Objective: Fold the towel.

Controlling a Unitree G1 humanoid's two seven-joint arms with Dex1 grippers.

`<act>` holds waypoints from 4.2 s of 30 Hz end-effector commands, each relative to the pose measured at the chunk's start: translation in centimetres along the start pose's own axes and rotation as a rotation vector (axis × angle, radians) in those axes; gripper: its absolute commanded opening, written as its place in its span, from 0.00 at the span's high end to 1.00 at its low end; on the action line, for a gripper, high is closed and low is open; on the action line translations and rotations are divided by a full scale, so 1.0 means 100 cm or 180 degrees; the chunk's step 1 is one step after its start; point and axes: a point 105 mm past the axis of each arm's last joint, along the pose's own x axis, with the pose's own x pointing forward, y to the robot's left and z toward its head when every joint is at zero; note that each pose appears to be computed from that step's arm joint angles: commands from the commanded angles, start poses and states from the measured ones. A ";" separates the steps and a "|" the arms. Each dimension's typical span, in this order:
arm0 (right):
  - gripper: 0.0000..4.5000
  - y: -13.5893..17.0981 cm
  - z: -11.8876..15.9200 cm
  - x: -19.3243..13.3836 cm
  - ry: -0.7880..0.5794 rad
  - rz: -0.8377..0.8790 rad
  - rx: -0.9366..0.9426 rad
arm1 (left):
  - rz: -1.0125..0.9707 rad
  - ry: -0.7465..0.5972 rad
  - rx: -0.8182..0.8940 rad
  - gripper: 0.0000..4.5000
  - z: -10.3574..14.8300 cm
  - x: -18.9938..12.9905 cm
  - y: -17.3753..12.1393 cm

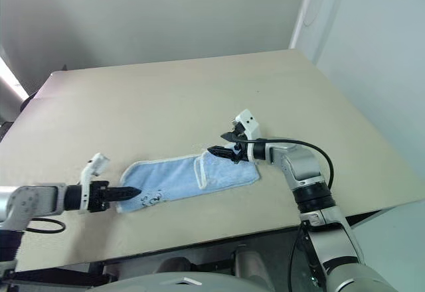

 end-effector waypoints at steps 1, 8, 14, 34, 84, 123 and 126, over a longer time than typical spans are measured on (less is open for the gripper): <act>0.14 0.005 0.019 -0.007 -0.0173 0.0102 -0.0133 | 0.0183 -0.0138 0.0031 0.99 0.010 -0.029 0.008; 0.14 0.001 0.016 -0.013 -0.0122 0.0089 -0.0126 | 0.0648 0.0034 0.0091 0.99 0.009 -0.081 0.026; 0.14 0.000 0.014 -0.016 -0.0109 0.0069 -0.0125 | 0.0287 0.0071 0.0332 0.99 0.025 -0.076 -0.001; 0.14 -0.012 -0.007 -0.032 -0.0069 -0.0318 0.0135 | -0.1042 0.0834 0.0556 0.99 0.043 0.040 -0.102; 0.14 -0.030 -0.022 -0.048 -0.0162 -0.0829 -0.0019 | -0.1220 -0.1160 0.2559 0.01 0.073 0.065 -0.112; 0.00 0.019 -0.026 -0.032 0.0370 0.0518 0.2091 | -0.1303 -0.0917 0.2778 0.01 0.029 0.057 -0.089; 0.00 0.026 -0.033 -0.023 0.0526 0.0593 0.2245 | -0.1147 -0.0959 0.2745 0.01 0.029 0.051 -0.083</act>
